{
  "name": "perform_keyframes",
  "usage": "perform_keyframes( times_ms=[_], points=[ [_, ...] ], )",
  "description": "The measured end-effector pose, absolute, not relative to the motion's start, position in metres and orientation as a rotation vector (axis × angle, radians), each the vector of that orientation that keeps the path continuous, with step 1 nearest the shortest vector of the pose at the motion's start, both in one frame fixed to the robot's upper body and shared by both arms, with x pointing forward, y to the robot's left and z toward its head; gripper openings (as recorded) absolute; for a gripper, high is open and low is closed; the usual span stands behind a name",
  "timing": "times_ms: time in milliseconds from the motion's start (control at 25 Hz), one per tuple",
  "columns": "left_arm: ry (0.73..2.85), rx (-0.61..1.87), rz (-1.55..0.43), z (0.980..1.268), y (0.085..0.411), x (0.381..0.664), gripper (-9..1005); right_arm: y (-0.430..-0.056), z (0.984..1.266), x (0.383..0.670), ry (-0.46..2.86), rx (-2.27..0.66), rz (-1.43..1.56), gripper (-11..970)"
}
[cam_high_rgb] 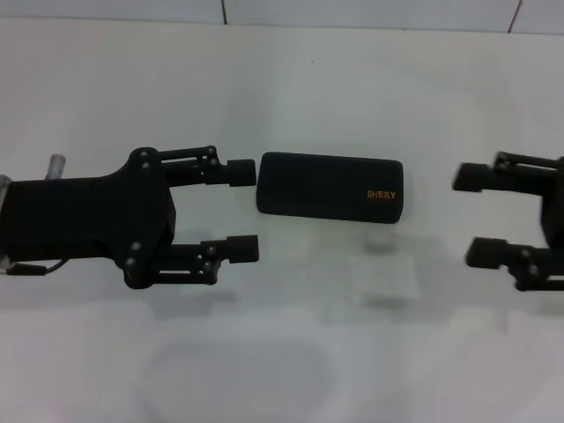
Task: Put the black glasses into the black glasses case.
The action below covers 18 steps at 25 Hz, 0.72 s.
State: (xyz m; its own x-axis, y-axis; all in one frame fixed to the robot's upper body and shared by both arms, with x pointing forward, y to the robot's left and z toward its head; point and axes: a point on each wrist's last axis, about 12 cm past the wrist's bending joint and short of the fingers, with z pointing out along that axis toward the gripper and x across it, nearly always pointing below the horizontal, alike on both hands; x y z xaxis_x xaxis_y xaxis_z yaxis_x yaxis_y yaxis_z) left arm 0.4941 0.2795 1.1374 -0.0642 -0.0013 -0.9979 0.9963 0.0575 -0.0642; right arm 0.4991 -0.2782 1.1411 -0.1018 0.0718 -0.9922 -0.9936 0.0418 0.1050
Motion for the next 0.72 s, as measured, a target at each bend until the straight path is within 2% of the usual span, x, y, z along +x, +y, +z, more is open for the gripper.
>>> perform_keyframes(
  times_ms=[280,720],
  points=[
    [1.289,1.142,-1.214,1.136,0.28,0.494,724,-0.258,1.139,0.512,1.25,-1.113,1.306,719],
    [1.299,1.119,-1.233,1.132,0.279,0.493,724,-0.252,1.139,0.515,1.235,-1.108,1.324,719]
  ],
)
